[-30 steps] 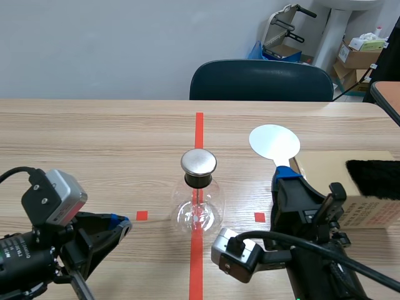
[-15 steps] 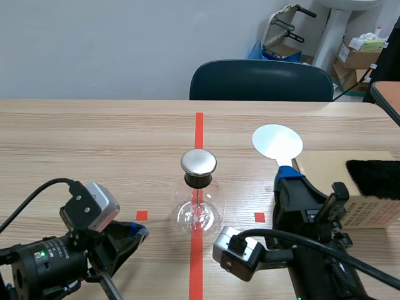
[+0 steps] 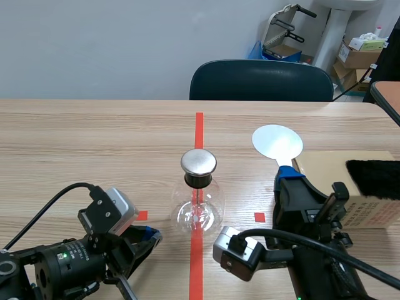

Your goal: Do the electroscope experiment

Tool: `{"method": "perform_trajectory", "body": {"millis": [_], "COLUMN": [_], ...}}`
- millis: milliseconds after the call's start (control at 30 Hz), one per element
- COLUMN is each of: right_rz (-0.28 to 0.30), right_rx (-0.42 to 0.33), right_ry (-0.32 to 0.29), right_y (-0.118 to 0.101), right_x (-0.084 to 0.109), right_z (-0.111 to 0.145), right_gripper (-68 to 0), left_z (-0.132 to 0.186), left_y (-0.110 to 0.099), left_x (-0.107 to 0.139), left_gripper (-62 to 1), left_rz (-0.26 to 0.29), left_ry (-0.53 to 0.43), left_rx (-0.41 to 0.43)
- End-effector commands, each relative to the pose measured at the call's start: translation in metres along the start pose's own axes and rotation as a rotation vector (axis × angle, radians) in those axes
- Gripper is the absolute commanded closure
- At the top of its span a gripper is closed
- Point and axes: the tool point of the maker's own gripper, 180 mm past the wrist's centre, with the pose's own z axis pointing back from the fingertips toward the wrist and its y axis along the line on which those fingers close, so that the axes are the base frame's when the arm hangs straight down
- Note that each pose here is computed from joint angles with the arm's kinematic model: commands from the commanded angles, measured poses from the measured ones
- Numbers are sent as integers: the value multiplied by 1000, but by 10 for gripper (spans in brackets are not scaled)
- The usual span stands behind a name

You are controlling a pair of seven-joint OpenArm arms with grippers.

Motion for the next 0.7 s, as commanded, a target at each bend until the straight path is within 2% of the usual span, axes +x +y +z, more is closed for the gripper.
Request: {"method": "perform_trajectory", "body": {"millis": [0, 667], "right_rz": [-12, -3], "right_rx": [-53, -37], "right_ry": [10, 9], "right_y": [-12, -9], "right_x": [-4, -4], "right_z": [-5, -5], "right_gripper": [-10, -10], "left_z": [-2, -1], "left_y": [-1, 2], "left_x": [10, 9], "left_gripper": [-25, -25], "left_rz": [6, 1], "left_ry": [-34, -30], "left_rx": [-2, 4]}}
